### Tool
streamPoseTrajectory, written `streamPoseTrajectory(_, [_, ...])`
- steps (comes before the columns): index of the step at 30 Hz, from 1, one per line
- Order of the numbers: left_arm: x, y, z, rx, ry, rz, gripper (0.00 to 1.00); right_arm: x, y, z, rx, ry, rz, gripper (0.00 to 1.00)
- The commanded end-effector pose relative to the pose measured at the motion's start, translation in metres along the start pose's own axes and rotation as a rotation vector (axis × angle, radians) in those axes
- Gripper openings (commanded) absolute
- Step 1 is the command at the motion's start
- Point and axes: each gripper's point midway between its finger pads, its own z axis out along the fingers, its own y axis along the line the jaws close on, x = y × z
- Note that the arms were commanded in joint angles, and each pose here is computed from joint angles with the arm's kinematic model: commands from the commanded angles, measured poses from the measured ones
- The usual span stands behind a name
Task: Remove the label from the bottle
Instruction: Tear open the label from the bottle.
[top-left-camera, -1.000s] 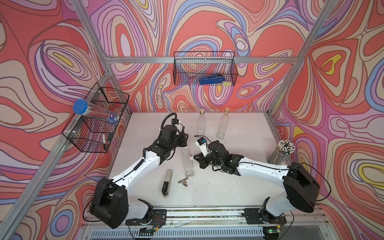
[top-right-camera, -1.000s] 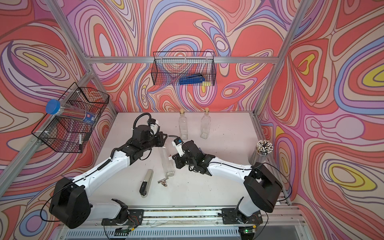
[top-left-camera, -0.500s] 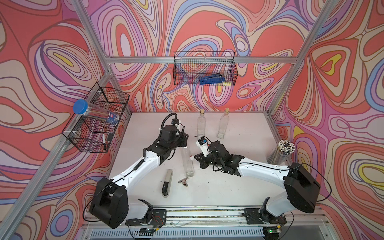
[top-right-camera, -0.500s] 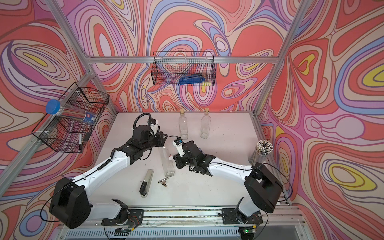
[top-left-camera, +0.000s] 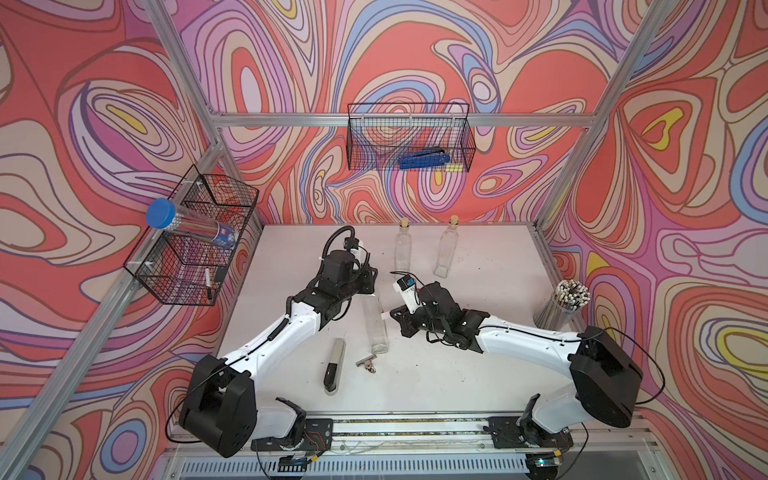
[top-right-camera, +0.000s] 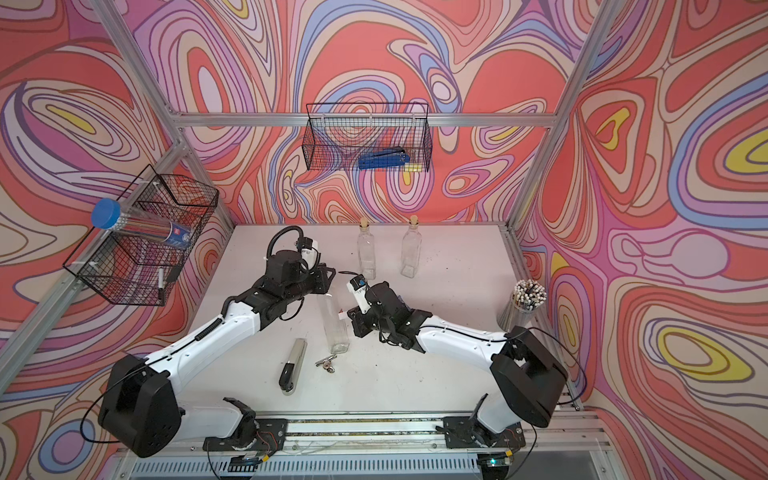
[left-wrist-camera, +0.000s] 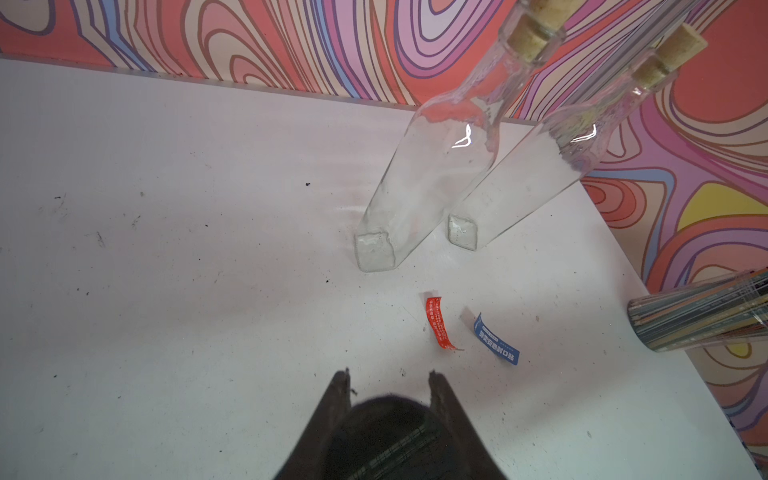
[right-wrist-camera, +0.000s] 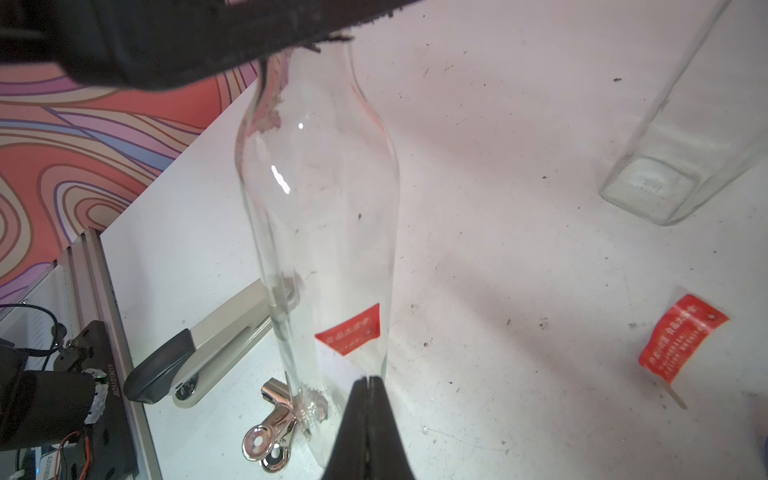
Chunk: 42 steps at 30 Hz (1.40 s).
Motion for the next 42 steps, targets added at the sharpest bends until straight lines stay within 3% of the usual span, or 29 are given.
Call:
streamPoseTrajectory(1, [0.0091, 0.0080, -0.0026, -0.033, 0.018, 0.062, 0.00, -0.0012, -0.0123, -0.0062, 0.058, -0.009, -0.006, 0.00])
streamPoseTrajectory(42, [0.0068, 0.0056, -0.0041, -0.024, 0.016, 0.075, 0.00, -0.0004, -0.0208, -0.0084, 0.110, -0.003, -0.018, 0.00])
